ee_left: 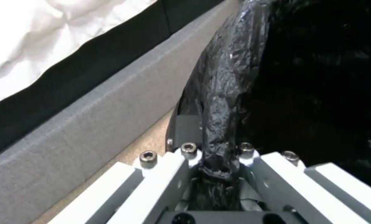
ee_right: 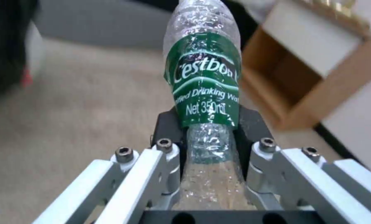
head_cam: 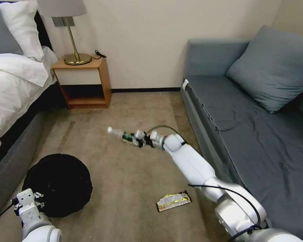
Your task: Pick up the trash bin, then pick up the garbage on the floor and place it into the trash bin.
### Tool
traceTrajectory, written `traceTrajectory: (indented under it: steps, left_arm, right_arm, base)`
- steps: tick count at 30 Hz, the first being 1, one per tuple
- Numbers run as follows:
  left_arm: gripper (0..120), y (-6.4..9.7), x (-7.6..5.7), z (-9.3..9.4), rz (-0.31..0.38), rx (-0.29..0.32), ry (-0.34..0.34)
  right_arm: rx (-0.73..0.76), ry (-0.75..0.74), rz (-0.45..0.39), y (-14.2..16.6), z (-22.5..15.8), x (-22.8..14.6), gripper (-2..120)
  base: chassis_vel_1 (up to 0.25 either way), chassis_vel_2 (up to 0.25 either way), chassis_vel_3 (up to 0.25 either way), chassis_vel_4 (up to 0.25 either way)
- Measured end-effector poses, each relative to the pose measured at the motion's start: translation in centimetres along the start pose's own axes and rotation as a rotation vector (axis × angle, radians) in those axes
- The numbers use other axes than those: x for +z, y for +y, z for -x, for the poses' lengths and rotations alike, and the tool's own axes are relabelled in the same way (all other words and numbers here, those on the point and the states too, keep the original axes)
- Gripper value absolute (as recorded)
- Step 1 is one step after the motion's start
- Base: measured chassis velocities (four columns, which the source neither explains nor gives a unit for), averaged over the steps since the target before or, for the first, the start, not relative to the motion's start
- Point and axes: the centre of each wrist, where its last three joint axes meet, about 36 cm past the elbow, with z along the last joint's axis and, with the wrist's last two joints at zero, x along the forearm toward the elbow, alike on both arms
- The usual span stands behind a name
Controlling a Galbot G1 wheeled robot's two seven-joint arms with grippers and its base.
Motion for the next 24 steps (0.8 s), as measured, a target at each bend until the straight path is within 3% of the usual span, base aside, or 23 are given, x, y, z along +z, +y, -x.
traceTrajectory:
  steps: [13,15,19,24]
  left_arm:
    - [1,-0.3,0.2,0.2,0.000,0.001,0.007]
    - [1,-0.3,0.2,0.2,0.000,0.001,0.007]
    - [1,-0.5,0.1,-0.2,-0.005,0.012,0.008]
    - [1,-0.7,-0.2,-1.0,-0.017,0.027,0.009]
  right_arm:
    - [-0.247,-0.178,0.012,11.1,3.0,-7.9,19]
    - [-0.247,-0.178,0.012,11.1,3.0,-7.9,19]
    - [-0.309,-0.229,0.034,14.6,4.3,-10.1,19]
    - [-0.337,-0.252,0.086,18.0,5.7,-10.5,19]
  base:
    - [0.000,0.000,0.000,0.000]
    - [0.000,0.000,0.000,0.000]
    - [0.000,0.000,0.000,0.000]
    - [0.000,0.000,0.000,0.000]
